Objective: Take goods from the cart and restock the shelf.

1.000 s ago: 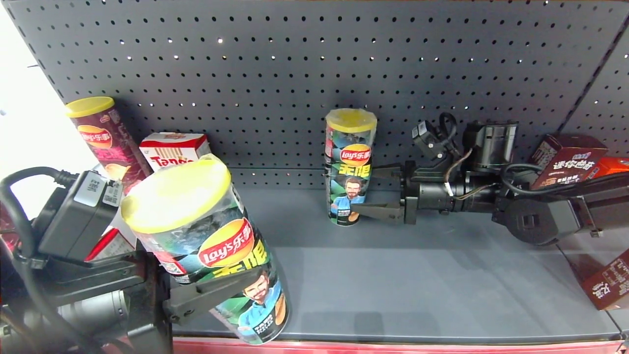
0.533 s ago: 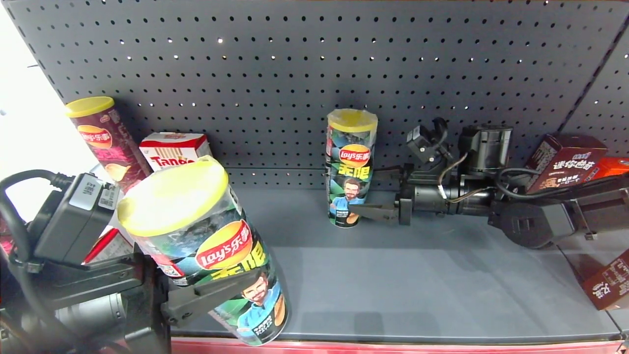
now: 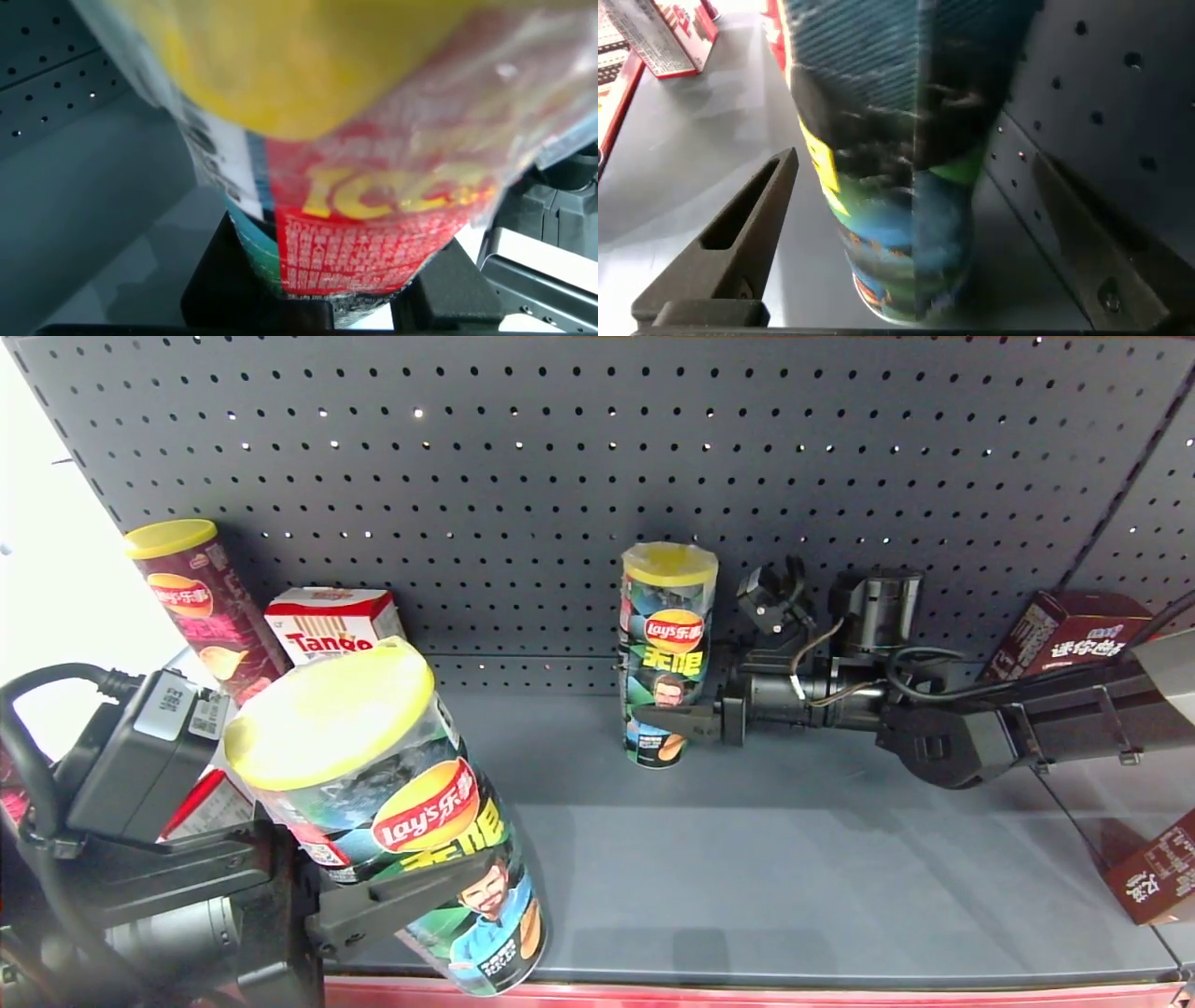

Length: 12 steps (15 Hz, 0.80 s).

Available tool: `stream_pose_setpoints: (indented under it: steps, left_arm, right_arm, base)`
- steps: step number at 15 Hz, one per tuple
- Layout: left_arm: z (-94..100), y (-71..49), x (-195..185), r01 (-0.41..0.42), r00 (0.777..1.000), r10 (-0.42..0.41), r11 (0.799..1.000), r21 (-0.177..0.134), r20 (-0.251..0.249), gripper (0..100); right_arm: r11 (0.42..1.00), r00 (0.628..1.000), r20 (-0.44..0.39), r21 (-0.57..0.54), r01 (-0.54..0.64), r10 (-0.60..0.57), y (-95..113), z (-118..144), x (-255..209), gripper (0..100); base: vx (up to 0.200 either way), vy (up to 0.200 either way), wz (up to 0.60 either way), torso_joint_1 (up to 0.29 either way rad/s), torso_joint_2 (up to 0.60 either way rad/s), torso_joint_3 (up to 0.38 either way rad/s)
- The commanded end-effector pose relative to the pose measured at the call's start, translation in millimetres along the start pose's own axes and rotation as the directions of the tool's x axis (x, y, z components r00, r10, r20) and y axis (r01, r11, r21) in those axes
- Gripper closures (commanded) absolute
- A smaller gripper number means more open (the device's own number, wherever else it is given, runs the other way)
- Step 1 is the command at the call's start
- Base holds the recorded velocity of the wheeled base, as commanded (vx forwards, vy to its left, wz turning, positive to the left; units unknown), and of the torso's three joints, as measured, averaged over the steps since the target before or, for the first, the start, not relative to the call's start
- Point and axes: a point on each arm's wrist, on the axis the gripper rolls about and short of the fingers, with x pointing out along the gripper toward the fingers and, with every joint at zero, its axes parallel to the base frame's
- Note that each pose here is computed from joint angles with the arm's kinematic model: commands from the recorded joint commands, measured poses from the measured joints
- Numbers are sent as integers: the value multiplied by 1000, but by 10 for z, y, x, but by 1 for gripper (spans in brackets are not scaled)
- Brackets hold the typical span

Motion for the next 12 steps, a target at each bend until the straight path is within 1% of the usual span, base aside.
stream_pose_setpoints:
  steps: [1, 4, 5, 7, 9, 12]
  left_arm:
    - [-3, 0, 0, 0, 1000, 0, 1000, 0, -1, 100]
    - [-34, -11, -15, 1, 1000, -1, 1000, -5, -9, 100]
    - [-32, -13, -18, -1, 1000, 1, 1000, -6, -8, 100]
    - [-34, -11, -15, -1, 1000, 1, 1000, -7, -9, 100]
    - [-32, -13, -18, 1, 1000, -1, 1000, -6, -8, 100]
    - [-36, -11, -20, -2, 1000, 2, 1000, -7, -9, 100]
  right_arm:
    - [1000, 1000, 0, 1, -11, 11, 11, -23, 54, 0]
    - [1000, 1000, 4, -1, -19, 19, 14, -68, 119, 0]
    - [1000, 1000, 14, -4, -17, 17, 31, -49, 132, 100]
    - [1000, 1000, 11, 3, 14, -14, 46, -21, 119, 100]
    - [1000, 1000, 12, 4, 16, -16, 68, 2, 98, 100]
    - [1000, 999, 24, -7, 26, -26, 155, 133, -5, 100]
  base:
    - [0, 0, 0, 0, 0, 0]
    - [0, 0, 0, 0, 0, 0]
    - [0, 0, 0, 0, 0, 0]
    - [0, 0, 0, 0, 0, 0]
    - [0, 0, 0, 0, 0, 0]
    - [0, 0, 0, 0, 0, 0]
